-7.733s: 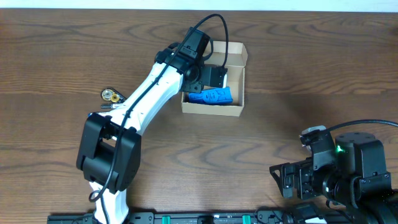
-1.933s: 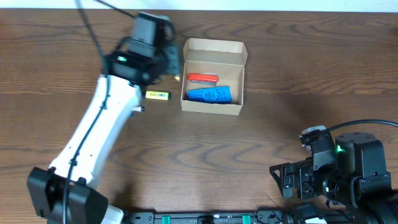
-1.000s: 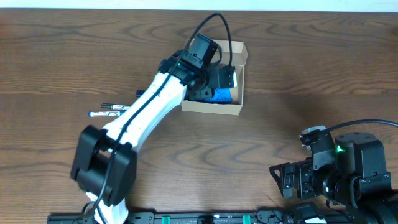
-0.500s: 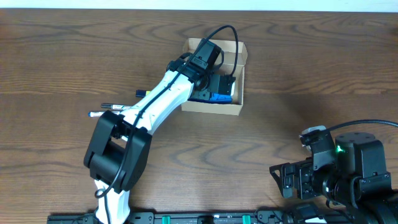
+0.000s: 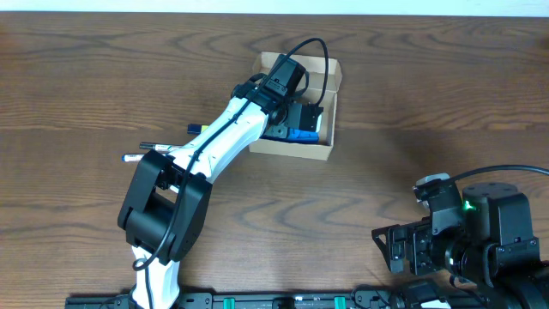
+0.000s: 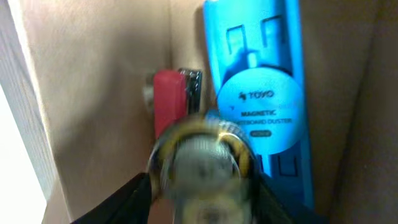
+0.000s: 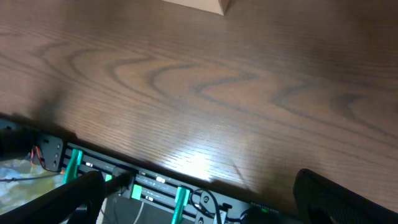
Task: Pack container
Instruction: 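Withdraw the left gripper and move it over the yellow highlighter, then grasp the yellow highlighter with the left gripper, then carry the highlighter into the box's right side and release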
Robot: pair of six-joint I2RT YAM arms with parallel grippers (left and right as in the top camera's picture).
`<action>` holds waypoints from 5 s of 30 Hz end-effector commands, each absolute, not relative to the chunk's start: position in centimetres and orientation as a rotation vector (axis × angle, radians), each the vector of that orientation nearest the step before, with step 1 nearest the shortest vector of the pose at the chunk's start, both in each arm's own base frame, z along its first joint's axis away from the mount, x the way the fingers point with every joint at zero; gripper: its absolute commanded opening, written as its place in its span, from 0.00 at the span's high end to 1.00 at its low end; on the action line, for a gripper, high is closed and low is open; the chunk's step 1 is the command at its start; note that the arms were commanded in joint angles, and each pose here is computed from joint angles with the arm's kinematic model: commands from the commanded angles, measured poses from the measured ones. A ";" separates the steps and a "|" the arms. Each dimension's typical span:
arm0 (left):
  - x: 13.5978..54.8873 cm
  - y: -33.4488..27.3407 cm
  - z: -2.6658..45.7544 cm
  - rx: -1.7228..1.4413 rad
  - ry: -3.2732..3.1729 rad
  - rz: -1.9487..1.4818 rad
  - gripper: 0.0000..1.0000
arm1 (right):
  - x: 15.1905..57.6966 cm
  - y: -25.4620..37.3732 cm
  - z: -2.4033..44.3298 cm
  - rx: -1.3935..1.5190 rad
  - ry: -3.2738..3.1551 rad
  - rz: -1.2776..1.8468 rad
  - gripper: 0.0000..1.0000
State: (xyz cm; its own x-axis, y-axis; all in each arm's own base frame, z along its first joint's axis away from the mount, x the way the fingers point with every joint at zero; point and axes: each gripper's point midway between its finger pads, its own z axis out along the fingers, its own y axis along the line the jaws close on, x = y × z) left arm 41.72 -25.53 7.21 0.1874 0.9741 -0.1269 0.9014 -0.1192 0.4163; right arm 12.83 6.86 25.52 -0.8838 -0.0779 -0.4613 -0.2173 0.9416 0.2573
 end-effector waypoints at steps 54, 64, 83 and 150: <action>39.3 -8.5 11.9 -1.423 2.656 -0.361 0.05 | 13.0 6.8 25.9 -0.221 2.625 0.419 0.01; 39.2 -10.8 6.4 -1.714 2.643 -0.295 0.05 | 12.9 6.8 25.9 -0.221 2.626 0.419 0.01; 41.2 -10.6 1.1 -1.875 2.503 -0.189 0.09 | 12.9 6.8 25.9 -0.221 2.626 0.419 0.01; 39.6 -25.8 22.6 0.015 2.488 -0.448 0.94 | 12.9 6.8 25.9 -0.222 2.626 0.419 0.01</action>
State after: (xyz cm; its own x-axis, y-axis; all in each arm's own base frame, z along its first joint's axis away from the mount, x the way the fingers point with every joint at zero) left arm 40.09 -23.81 23.68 -0.8173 -0.2900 -0.4980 -0.0572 0.9007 -0.4307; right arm 12.83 6.87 25.51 -0.8844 -0.0780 -0.4602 -0.2172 0.9415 0.2577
